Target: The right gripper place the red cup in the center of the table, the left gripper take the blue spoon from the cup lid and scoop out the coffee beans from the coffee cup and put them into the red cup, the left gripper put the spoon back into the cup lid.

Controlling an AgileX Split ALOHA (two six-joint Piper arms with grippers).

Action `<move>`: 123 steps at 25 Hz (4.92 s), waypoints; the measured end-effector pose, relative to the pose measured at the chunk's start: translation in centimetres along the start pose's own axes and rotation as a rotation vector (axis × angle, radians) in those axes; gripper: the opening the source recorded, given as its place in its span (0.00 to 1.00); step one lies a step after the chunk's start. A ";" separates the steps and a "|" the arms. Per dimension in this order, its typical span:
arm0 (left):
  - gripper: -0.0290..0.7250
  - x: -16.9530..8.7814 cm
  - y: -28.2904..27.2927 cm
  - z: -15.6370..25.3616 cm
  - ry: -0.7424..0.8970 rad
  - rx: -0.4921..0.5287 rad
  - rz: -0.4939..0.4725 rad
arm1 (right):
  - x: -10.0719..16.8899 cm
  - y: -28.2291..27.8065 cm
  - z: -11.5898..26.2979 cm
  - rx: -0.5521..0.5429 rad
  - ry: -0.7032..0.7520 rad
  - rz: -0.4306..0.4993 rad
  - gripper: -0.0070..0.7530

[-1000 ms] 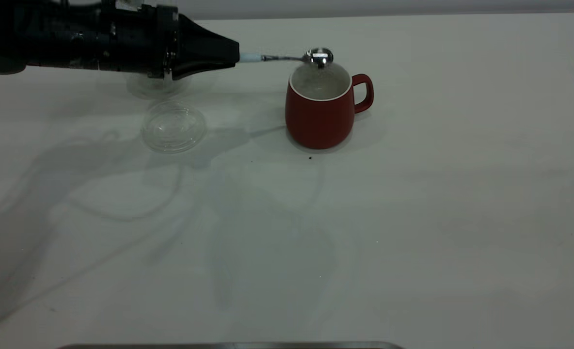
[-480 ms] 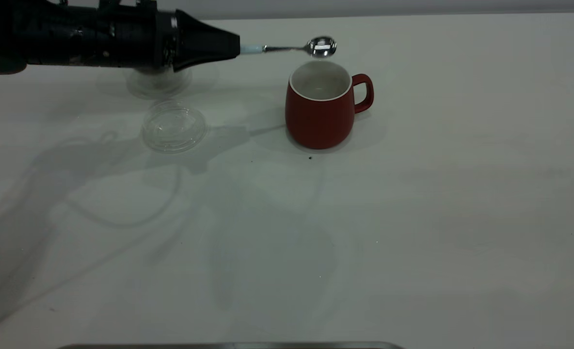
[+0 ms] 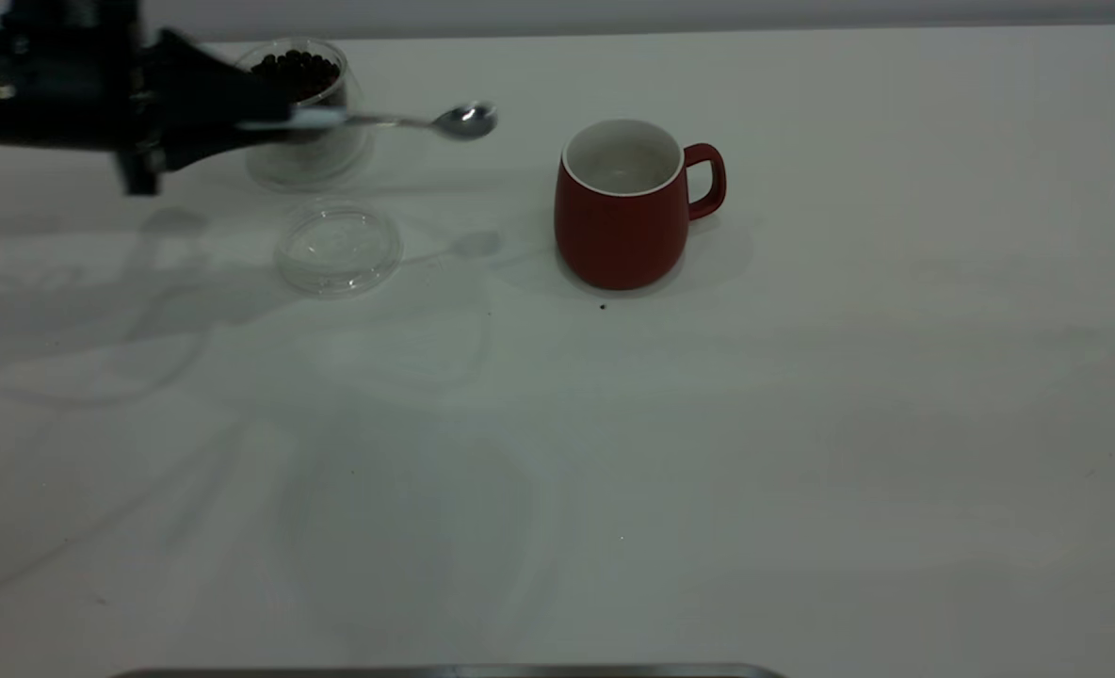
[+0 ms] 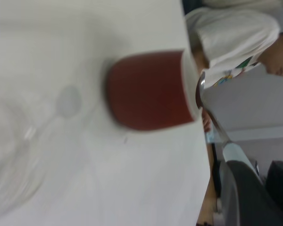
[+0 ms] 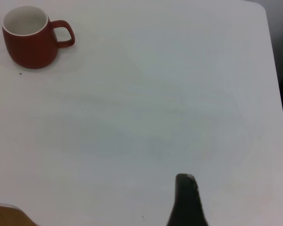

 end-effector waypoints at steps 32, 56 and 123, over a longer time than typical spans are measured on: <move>0.20 7.7 -5.3 3.1 -0.234 -0.091 -0.157 | 0.0 0.0 0.0 0.000 0.000 0.000 0.79; 0.20 8.0 -1.7 3.3 -0.218 -0.054 -0.211 | 0.0 0.0 0.0 0.000 0.000 0.000 0.79; 0.83 -28.5 -20.0 10.6 0.335 0.275 -1.009 | 0.0 0.0 0.0 0.000 0.000 0.000 0.79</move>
Point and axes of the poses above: a point on each arm's last joint axis where the gripper is mounted, y pointing out along that axis toward the gripper, x along the wrist's bending axis when the last joint is at zero, z = x × y, the point moved 8 cm from there along y, pointing out along that axis toward the gripper, and after that the axes turned 15 degrees about y, right-handed, at the moved point
